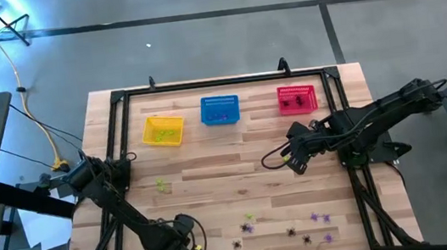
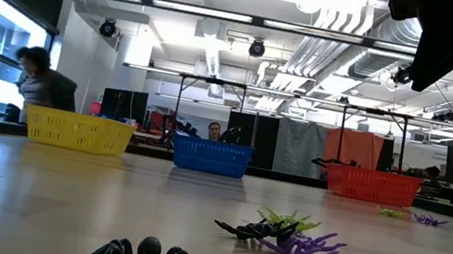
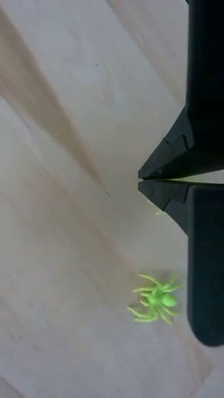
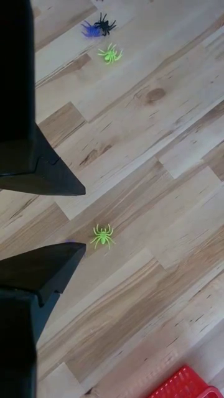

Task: Sort Halloween decoration
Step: Put the green spider toy into the yellow bin

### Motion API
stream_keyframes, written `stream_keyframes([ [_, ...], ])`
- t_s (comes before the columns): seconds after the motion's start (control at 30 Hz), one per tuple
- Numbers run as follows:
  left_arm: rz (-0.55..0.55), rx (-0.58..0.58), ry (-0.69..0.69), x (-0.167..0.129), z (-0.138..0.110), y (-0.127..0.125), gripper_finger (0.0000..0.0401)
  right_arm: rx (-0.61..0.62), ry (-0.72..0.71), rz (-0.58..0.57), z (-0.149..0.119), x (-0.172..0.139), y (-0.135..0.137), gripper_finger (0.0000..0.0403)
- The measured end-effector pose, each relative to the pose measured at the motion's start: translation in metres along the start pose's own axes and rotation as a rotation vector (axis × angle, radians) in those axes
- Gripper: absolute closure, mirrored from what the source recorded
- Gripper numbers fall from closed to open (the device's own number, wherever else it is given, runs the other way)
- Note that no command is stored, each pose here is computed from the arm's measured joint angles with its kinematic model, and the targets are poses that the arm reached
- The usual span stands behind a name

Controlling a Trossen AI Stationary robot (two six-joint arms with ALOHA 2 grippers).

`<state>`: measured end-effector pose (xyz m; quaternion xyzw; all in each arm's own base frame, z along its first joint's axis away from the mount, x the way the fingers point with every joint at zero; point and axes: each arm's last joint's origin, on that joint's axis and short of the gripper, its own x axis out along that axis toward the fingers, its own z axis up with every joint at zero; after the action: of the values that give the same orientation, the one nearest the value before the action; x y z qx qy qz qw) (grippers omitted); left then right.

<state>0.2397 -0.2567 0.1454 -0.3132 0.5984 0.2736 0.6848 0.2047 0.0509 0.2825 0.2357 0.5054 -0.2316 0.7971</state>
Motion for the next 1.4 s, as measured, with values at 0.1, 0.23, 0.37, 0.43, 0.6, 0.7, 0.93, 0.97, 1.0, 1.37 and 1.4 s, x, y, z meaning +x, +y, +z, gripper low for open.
stream_keyframes([
  [0.1, 0.0, 0.0, 0.001, 0.0, 0.0, 0.0, 0.0401, 0.0, 0.0, 0.0, 0.0, 0.0, 0.0, 0.0273],
  [0.23, -0.004, 0.0, 0.0, -0.002, 0.0, 0.0, 0.0401, 0.0, 0.0, 0.0, 0.0, 0.0, 0.0, 0.0273],
  [0.37, -0.002, 0.007, -0.006, -0.005, 0.001, -0.001, 0.0401, 0.0, 0.0, 0.0, 0.0, 0.0, 0.0, 0.0273],
  [0.43, 0.004, 0.016, -0.014, -0.011, 0.001, -0.004, 0.0401, 0.0, 0.0, 0.0, 0.0, 0.0, 0.0, 0.0273],
  [0.6, 0.029, 0.036, -0.057, -0.026, 0.005, -0.009, 0.0401, 0.0, 0.0, 0.0, 0.0, 0.0, 0.0, 0.0273],
  [0.7, 0.048, 0.057, -0.095, -0.033, 0.01, -0.01, 0.0401, 0.0, 0.0, 0.0, 0.0, 0.0, 0.0, 0.0273],
  [0.93, 0.087, 0.139, -0.211, -0.034, 0.047, -0.012, 0.0401, 0.0, 0.0, 0.0, 0.0, 0.0, 0.0, 0.0273],
  [0.97, 0.097, 0.152, -0.229, -0.034, 0.055, -0.011, 0.0401, 0.0, 0.0, 0.0, 0.0, 0.0, 0.0, 0.0273],
  [1.0, 0.107, 0.165, -0.248, -0.033, 0.064, -0.011, 0.0401, 0.0, 0.0, 0.0, 0.0, 0.0, 0.0, 0.0273],
  [1.37, 0.095, 0.295, -0.432, -0.028, 0.167, -0.01, 0.0401, 0.0, 0.0, 0.0, 0.0, 0.0, 0.0, 0.0273],
  [1.4, 0.088, 0.302, -0.446, -0.028, 0.174, -0.009, 0.0401, 0.0, 0.0, 0.0, 0.0, 0.0, 0.0, 0.0273],
])
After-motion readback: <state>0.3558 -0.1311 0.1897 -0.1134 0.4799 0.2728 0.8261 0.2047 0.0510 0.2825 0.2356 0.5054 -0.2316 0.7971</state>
